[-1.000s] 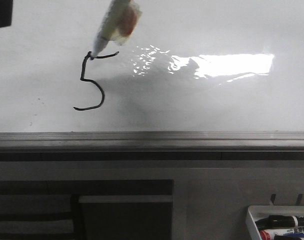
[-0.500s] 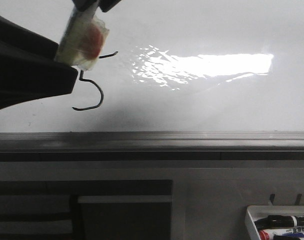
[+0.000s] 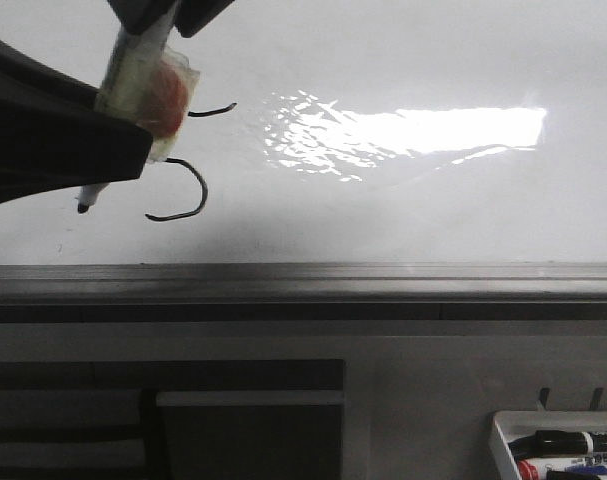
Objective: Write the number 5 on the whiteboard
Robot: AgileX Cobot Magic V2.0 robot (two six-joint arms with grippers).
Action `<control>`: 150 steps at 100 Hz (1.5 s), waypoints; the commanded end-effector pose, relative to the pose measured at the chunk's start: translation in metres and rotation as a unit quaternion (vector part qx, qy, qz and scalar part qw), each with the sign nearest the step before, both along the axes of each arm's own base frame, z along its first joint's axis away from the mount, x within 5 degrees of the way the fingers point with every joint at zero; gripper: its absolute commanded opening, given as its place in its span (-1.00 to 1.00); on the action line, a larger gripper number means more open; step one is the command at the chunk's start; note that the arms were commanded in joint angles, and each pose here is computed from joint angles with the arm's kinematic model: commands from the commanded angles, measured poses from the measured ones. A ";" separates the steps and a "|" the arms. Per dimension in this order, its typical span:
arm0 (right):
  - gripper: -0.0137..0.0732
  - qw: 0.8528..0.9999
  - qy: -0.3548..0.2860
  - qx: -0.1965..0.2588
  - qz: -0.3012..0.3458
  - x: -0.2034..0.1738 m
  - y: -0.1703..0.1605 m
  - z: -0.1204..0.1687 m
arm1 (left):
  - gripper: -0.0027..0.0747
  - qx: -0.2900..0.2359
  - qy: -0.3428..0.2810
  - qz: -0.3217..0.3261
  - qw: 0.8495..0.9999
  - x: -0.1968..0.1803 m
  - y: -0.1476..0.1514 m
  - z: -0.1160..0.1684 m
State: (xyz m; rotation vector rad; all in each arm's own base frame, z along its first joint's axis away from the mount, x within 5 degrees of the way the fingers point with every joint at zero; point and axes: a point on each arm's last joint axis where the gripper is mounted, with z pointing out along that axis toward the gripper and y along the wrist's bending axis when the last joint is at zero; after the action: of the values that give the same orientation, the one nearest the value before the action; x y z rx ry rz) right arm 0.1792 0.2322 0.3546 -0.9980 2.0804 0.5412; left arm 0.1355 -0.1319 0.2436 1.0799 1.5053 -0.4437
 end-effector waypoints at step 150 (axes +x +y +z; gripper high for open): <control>0.30 0.996 -0.053 0.045 -0.064 0.008 -0.046 0.042 | -0.98 -0.208 0.333 0.329 0.859 0.065 0.014 -0.005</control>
State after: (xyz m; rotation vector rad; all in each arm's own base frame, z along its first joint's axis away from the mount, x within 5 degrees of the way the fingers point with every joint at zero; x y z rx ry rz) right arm 0.1897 0.1900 0.3744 -0.8630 2.1002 0.4719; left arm 0.1903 -0.1167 0.2259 0.0370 2.2175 -0.6087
